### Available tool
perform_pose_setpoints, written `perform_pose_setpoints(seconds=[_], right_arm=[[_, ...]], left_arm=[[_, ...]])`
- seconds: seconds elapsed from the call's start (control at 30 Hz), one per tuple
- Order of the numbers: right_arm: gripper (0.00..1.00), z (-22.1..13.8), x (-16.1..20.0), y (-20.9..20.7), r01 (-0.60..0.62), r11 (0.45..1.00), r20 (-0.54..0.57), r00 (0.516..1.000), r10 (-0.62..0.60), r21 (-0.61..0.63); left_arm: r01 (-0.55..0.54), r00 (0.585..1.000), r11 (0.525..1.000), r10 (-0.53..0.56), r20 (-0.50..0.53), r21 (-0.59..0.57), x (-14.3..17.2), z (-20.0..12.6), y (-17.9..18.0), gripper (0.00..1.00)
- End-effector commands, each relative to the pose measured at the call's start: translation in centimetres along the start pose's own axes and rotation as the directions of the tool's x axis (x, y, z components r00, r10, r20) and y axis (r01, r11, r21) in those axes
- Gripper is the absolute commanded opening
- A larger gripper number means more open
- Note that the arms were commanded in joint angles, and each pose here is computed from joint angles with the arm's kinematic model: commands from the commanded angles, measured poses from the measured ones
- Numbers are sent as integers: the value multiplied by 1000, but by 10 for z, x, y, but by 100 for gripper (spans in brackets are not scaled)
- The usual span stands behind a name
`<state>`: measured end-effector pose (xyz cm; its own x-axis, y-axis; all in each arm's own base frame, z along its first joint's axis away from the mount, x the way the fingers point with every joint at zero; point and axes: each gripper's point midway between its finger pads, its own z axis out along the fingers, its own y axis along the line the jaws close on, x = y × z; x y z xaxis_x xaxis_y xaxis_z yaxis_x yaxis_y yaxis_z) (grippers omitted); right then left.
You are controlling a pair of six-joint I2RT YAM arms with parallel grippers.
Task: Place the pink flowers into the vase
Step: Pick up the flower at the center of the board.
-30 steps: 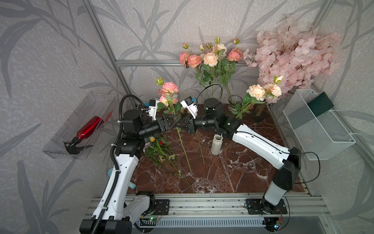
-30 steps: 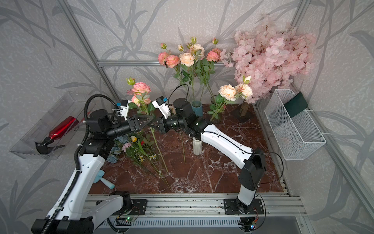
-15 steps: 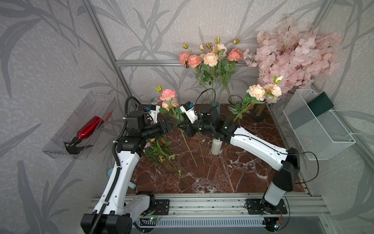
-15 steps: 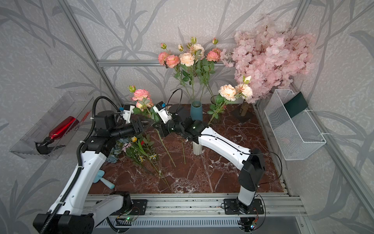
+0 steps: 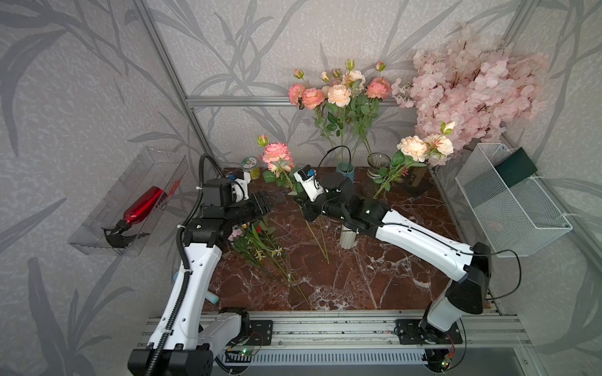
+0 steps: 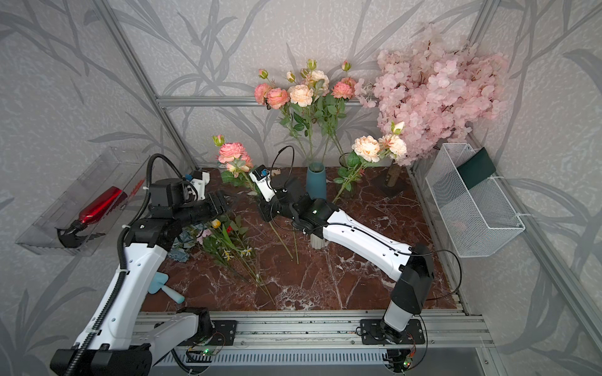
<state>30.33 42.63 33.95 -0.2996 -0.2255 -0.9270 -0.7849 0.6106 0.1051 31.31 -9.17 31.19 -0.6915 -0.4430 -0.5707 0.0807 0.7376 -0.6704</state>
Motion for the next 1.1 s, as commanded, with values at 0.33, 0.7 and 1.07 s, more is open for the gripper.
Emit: perform_pose_setpoints(seconds=[0.33, 0.7, 1.07], right_arm=[[0, -64, -53, 35, 192, 971, 215, 952, -219, 141], [0, -91, -77, 32, 208, 953, 306, 913, -271, 222], [0, -136, -103, 19, 188, 932, 425, 850, -313, 310]], left_arm=[[46, 996, 964, -64, -62, -261, 5, 30, 67, 62], [47, 995, 947, -73, -68, -318, 12, 40, 92, 61], [81, 992, 946, -107, -65, -313, 13, 40, 99, 60]])
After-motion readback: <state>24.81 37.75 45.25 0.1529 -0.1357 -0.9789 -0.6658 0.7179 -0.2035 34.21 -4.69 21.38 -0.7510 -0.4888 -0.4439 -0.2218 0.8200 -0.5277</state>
